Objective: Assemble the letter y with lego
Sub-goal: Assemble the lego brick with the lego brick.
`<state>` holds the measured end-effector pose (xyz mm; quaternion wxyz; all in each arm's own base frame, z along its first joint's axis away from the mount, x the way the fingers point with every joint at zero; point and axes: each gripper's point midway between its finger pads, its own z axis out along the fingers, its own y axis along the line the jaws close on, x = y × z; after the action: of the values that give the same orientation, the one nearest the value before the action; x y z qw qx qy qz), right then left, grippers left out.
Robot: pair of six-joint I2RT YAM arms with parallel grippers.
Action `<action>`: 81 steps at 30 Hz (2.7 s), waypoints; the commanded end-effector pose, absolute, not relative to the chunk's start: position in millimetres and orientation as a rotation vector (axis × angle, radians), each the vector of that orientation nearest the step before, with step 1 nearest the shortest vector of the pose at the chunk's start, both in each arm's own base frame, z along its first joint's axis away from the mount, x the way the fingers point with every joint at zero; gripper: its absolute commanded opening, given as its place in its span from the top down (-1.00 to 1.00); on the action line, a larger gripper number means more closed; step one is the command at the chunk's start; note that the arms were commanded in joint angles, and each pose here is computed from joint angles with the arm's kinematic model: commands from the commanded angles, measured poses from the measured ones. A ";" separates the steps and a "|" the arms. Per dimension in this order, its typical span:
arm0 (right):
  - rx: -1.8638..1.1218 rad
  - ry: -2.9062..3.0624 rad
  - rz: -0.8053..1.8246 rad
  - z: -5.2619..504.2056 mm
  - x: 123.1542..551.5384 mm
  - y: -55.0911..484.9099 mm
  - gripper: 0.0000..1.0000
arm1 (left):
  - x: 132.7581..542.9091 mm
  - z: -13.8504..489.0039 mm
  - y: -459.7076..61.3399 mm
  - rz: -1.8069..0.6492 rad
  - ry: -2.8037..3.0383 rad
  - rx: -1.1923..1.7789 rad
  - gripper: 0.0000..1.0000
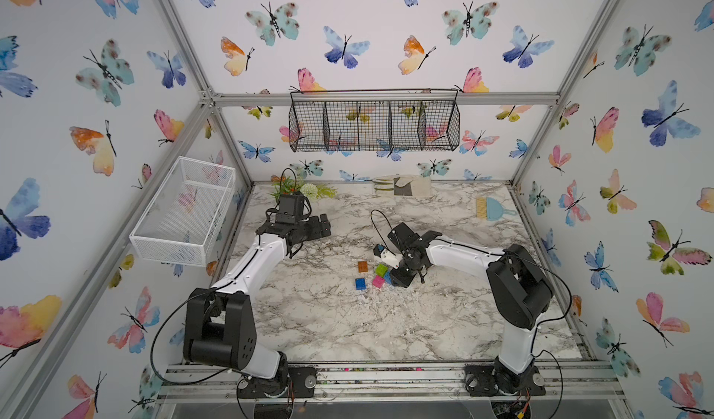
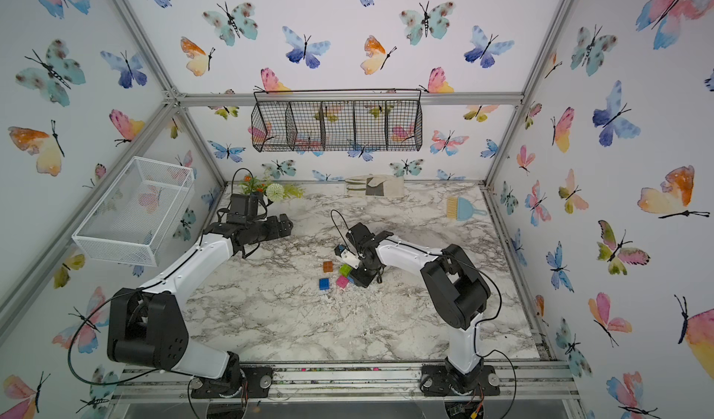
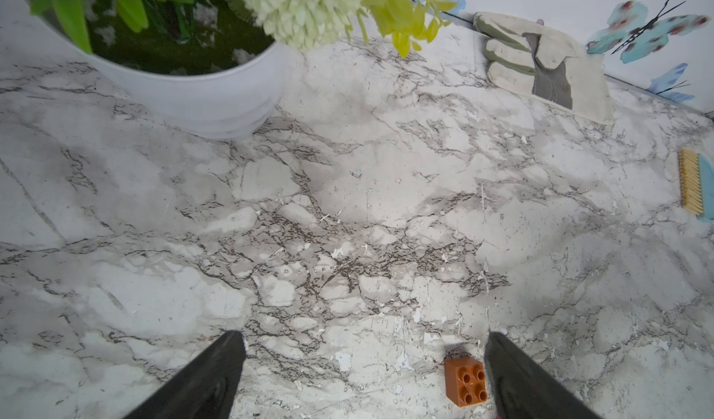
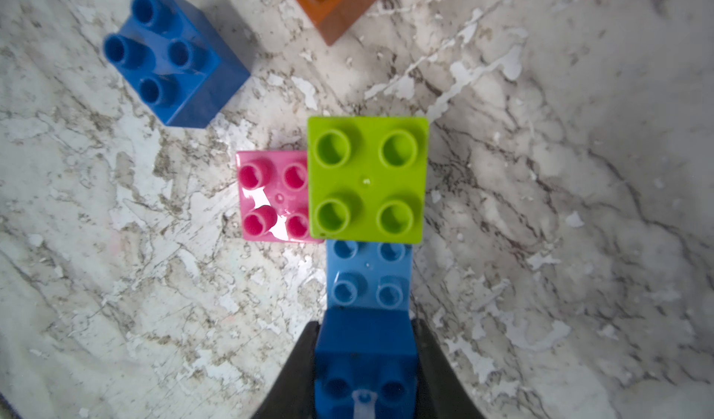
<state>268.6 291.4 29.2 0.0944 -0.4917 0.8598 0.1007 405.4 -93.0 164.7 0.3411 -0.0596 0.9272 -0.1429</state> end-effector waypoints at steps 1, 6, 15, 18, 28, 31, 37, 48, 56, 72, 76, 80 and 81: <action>-1.521 2.802 0.185 -31.6 226.9 254.4 0.61 | 408.4 171.9 -92.2 -0.375 2.406 -0.159 -0.95; -1.532 2.842 0.119 -43.6 223.0 247.2 0.63 | 408.1 171.9 -92.2 -0.375 2.407 -0.159 -0.95; -1.502 2.857 0.082 -48.1 223.8 245.6 0.67 | 408.0 172.0 -91.1 -0.368 2.406 -0.161 -0.95; -1.510 2.849 0.053 -48.8 225.1 246.4 0.70 | 408.4 172.4 -90.8 -0.367 2.405 -0.161 -0.95; -1.490 2.715 0.181 -5.9 243.3 278.6 0.53 | 408.0 172.4 -92.4 -0.377 2.405 -0.159 -0.95; -1.498 2.692 0.202 4.0 248.0 285.5 0.41 | 408.2 172.8 -92.6 -0.379 2.404 -0.158 -0.95; -1.489 2.675 0.202 11.3 253.3 289.5 0.13 | 408.1 172.7 -92.1 -0.375 2.404 -0.158 -0.95; -1.417 2.599 0.254 36.8 267.0 305.2 -0.03 | 408.0 172.0 -91.5 -0.372 2.406 -0.160 -0.95; -1.302 2.580 0.208 55.0 294.9 317.5 -0.05 | 408.0 171.7 -91.8 -0.375 2.406 -0.161 -0.95; -1.347 2.630 0.185 42.4 292.7 316.1 -0.04 | 408.6 171.8 -91.4 -0.375 2.408 -0.166 -0.95; -1.373 2.651 0.202 36.6 284.6 312.3 -0.06 | 409.0 173.1 -90.6 -0.373 2.404 -0.167 -0.95; -1.386 2.677 0.177 30.0 279.7 305.4 -0.10 | 408.9 172.5 -89.0 -0.369 2.405 -0.172 -0.95; -1.382 2.679 0.166 28.4 280.0 303.9 -0.12 | 409.1 172.5 -89.1 -0.369 2.405 -0.171 -0.95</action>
<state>292.4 316.1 44.6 0.1007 -0.4564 0.8816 0.0661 405.8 -91.3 164.7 0.3415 -0.0616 0.9270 -0.1421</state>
